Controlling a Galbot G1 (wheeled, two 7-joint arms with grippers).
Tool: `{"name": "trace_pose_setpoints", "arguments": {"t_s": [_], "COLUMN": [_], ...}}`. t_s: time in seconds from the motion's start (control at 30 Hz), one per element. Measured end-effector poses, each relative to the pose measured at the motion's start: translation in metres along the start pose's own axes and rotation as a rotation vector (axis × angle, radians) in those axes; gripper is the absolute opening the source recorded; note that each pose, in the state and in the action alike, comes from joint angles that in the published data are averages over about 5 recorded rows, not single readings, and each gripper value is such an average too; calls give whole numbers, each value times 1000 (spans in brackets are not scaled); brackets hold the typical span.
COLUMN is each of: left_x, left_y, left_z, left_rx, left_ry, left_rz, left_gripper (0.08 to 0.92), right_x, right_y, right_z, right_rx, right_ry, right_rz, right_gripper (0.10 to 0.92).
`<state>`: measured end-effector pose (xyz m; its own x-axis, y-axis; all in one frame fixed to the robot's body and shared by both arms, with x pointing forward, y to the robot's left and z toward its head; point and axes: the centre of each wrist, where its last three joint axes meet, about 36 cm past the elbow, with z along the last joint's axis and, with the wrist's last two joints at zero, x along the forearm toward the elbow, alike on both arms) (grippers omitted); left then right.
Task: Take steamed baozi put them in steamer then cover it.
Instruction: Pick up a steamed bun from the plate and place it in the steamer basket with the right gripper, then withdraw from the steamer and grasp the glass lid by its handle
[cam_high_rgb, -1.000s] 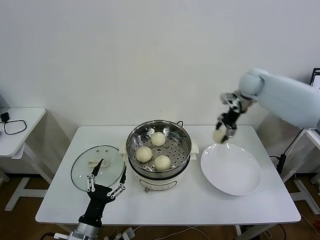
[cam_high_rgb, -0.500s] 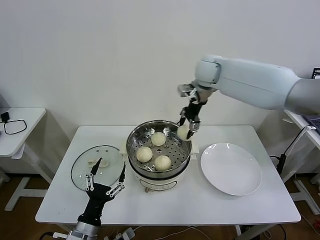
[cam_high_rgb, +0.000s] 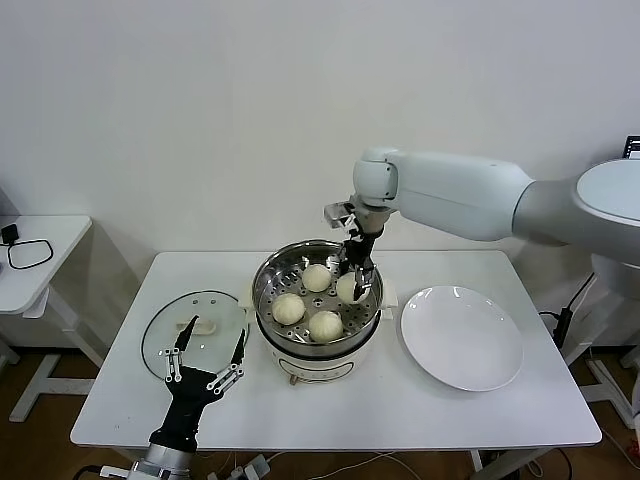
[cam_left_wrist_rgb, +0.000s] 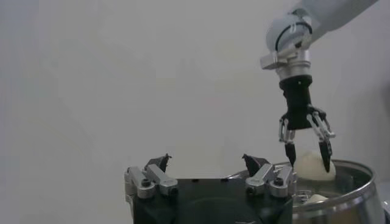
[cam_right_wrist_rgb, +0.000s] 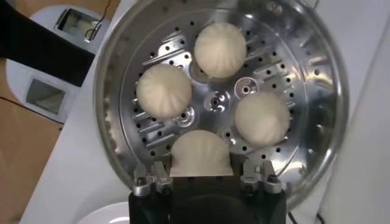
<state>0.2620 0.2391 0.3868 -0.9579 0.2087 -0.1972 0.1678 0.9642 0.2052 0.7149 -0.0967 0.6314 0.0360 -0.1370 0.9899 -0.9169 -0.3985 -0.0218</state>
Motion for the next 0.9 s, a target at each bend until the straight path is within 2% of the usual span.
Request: {"name": "trace_pose_setpoints", "arguments": {"t_s": [0.3, 0.47, 0.57, 0.77, 0.9], "left_x": [0, -1, -1, 0, -1], "left_y": [1, 2, 3, 4, 5], "left_z": [1, 1, 1, 0, 0], "left_rx": [0, -1, -2, -5, -12], "left_ry": [1, -1, -2, -1, -5], "left_rz": [-4, -8, -11, -13, -12], "left_gripper": [823, 823, 823, 823, 823], "right_x": [-14, -18, -18, -13, -5], "right_y": [-4, -5, -5, -3, 0], "right_z": [3, 1, 1, 1, 1], "right_rx": [9, 20, 24, 39, 57], "right_ry": [32, 38, 40, 28, -17], "right_rz": [4, 7, 9, 16, 37], "right_gripper": [679, 784, 817, 822, 823]}}
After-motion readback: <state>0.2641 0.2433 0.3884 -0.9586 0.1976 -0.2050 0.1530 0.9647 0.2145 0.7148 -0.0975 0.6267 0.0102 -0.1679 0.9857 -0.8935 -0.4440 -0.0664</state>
